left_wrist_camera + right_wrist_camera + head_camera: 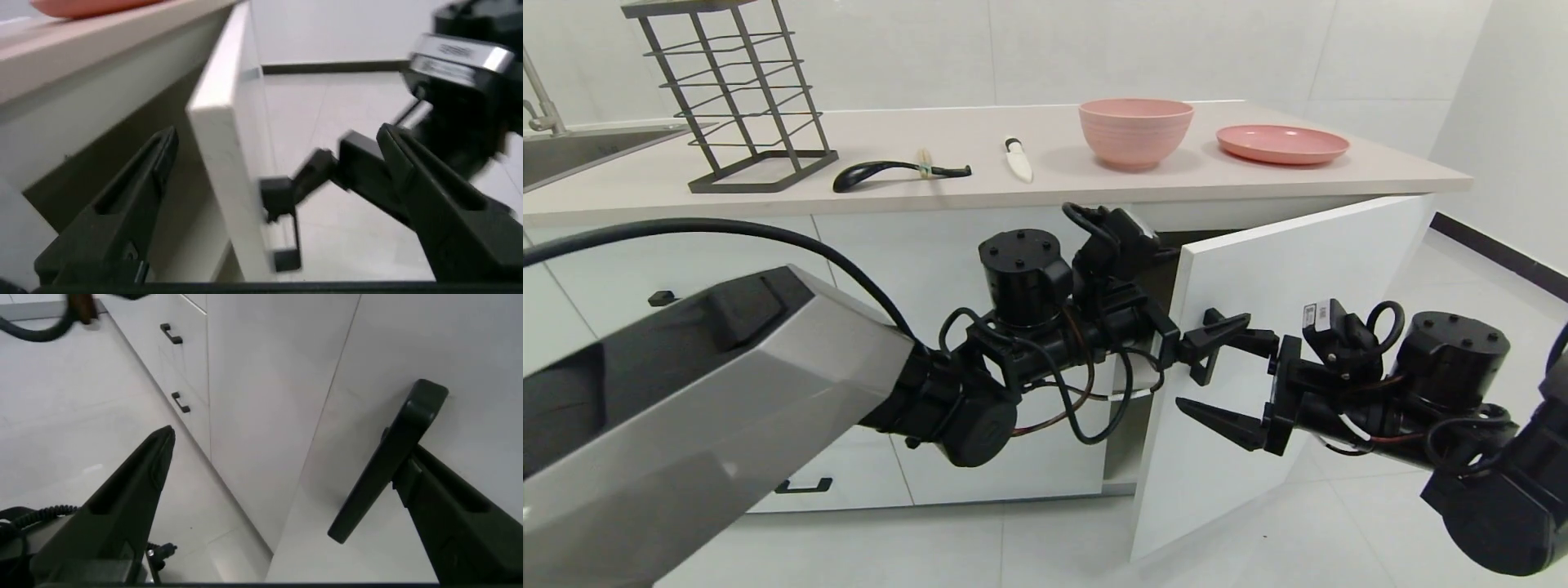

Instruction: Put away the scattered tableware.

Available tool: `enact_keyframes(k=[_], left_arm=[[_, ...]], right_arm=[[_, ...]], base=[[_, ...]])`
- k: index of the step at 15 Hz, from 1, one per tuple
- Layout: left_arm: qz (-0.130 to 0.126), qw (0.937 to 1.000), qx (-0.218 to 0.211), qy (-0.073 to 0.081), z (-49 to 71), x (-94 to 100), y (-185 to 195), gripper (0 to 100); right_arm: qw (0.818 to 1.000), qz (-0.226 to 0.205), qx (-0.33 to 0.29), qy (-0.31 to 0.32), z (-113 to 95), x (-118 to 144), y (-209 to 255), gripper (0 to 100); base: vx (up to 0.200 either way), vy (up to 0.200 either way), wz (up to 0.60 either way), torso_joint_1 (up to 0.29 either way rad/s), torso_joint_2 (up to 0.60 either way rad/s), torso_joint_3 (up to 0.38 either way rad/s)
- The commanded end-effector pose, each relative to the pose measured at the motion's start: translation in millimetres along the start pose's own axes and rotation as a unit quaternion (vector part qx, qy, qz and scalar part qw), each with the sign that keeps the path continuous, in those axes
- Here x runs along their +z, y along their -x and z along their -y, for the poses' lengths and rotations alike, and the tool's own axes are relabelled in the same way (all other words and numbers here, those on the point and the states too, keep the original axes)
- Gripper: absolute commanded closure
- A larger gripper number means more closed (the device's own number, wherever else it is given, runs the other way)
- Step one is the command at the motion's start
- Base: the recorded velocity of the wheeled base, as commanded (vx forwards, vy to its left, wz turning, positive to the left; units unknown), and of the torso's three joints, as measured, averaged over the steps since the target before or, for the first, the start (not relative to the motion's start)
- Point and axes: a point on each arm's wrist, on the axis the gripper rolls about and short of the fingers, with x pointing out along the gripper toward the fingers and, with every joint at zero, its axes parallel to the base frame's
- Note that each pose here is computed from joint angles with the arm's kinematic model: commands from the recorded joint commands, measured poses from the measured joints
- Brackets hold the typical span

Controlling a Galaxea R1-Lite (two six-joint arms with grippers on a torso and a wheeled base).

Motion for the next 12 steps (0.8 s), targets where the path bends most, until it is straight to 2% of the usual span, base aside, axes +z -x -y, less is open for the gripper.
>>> enact_keyframes(k=[1, 2, 4, 6, 9, 11, 12], left_arm=[[0.008, 1.0, 0.004, 0.002, -2.0, -11.5, -15.1, 0], [0.015, 0.9997, -0.018, 0.002, 8.8, -11.1, -21.8, 0], [0.025, 0.999, -0.036, 0.004, 19.7, -8.7, -25.7, 0], [0.016, 0.9994, -0.03, 0.007, 16.9, -15.1, -24.5, 0], [0.01, 0.9992, -0.029, 0.026, 16.9, -24.1, -25.2, 0], [0.009, 0.9982, -0.033, 0.05, 21.4, -30.4, -27.6, 0], [0.014, 0.9982, -0.028, 0.051, 21.0, -31.6, -28.5, 0]], right_arm=[[1.0, 0.012, 0.007, 0.013, -2.4, 7.4, 1.1, 0], [1.0, 0.01, 0.004, 0.012, -1.0, 5.8, 0.9, 0], [1.0, -0.001, -0.008, 0.002, 6.0, -3.3, 3.1, 0], [0.999, -0.014, -0.027, -0.011, 15.3, -14.6, 9.1, 0], [0.998, -0.024, -0.051, -0.018, 25.7, -22.8, 19.2, 0], [0.997, -0.032, -0.069, -0.025, 30.5, -27.2, 28.4, 0], [0.996, -0.037, -0.076, -0.029, 30.9, -29.3, 33.2, 0]], base=[[0.0, 0.0, 0.0, 0.0, 0.0, 0.0], [0.0, 0.0, 0.0, 0.0, 0.0, 0.0], [0.0, 0.0, 0.0, 0.0, 0.0, 0.0], [0.0, 0.0, 0.0, 0.0, 0.0, 0.0], [0.0, 0.0, 0.0, 0.0, 0.0, 0.0], [0.0, 0.0, 0.0, 0.0, 0.0, 0.0], [0.0, 0.0, 0.0, 0.0, 0.0, 0.0]])
